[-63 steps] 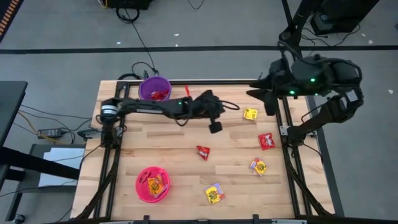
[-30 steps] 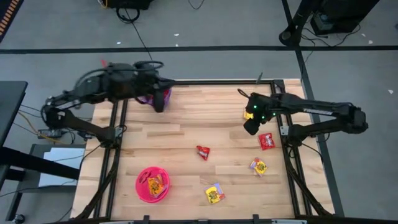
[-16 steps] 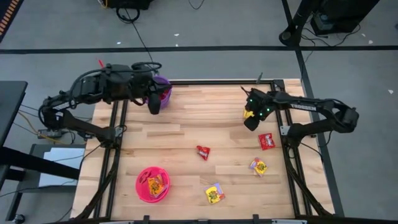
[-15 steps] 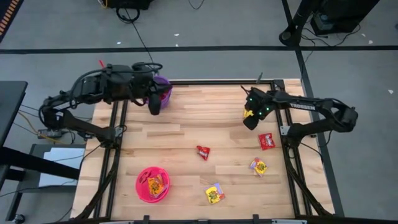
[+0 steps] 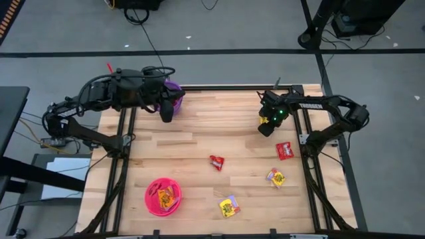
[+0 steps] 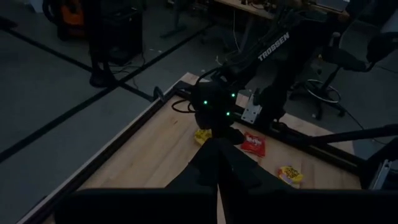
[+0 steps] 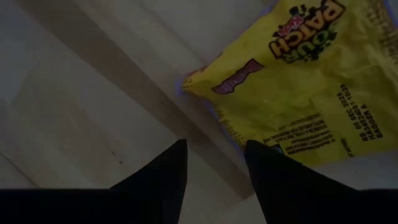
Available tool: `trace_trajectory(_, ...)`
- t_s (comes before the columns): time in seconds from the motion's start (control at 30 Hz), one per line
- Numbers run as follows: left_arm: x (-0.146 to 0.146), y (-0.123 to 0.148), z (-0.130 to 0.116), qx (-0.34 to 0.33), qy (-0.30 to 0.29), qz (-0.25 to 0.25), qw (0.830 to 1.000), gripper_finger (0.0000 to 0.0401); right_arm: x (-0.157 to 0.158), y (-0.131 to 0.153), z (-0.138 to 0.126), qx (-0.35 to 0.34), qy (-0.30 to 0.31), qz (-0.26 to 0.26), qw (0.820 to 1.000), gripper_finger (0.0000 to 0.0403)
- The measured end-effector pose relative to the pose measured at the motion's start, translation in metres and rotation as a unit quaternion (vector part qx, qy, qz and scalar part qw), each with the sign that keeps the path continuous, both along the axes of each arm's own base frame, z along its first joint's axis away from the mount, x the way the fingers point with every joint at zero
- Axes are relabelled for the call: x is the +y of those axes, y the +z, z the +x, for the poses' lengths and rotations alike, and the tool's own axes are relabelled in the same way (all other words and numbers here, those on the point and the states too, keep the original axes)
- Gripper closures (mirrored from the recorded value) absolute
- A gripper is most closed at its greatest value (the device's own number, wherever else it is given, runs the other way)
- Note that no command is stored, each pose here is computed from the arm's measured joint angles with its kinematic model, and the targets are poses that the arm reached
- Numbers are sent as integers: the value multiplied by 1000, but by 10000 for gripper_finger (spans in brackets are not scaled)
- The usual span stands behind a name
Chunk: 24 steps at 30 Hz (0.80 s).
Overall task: Sort candy by brand, put in halloween buckets
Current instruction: Put the yellow candy into the pink bucket
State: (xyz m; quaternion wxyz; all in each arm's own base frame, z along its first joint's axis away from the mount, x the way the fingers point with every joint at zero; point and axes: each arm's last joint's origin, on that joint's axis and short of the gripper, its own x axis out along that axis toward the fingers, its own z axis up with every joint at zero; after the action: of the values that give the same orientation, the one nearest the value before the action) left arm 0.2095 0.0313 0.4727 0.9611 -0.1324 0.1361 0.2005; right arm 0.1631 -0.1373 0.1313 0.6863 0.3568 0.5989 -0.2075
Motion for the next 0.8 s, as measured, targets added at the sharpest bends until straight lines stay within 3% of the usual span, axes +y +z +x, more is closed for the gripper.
trace_trajectory(0.2,0,0,0,0,0,0,1000,395,-2,3,-2,-5,-5,-17,1000,248)
trace_trajectory(0.4,0,0,0,0,0,0,1000,395,-1,8,-2,-19,3,-37,999,381)
trace_trajectory(0.47,0,0,0,0,0,0,1000,395,1,16,-1,-53,2,-24,998,391)
trace_trajectory(0.7,0,0,0,1,0,0,1000,395,6,63,6,-91,19,-97,991,285)
trace_trajectory(0.8,0,0,0,0,0,0,1000,395,3,69,6,-101,31,-110,988,236)
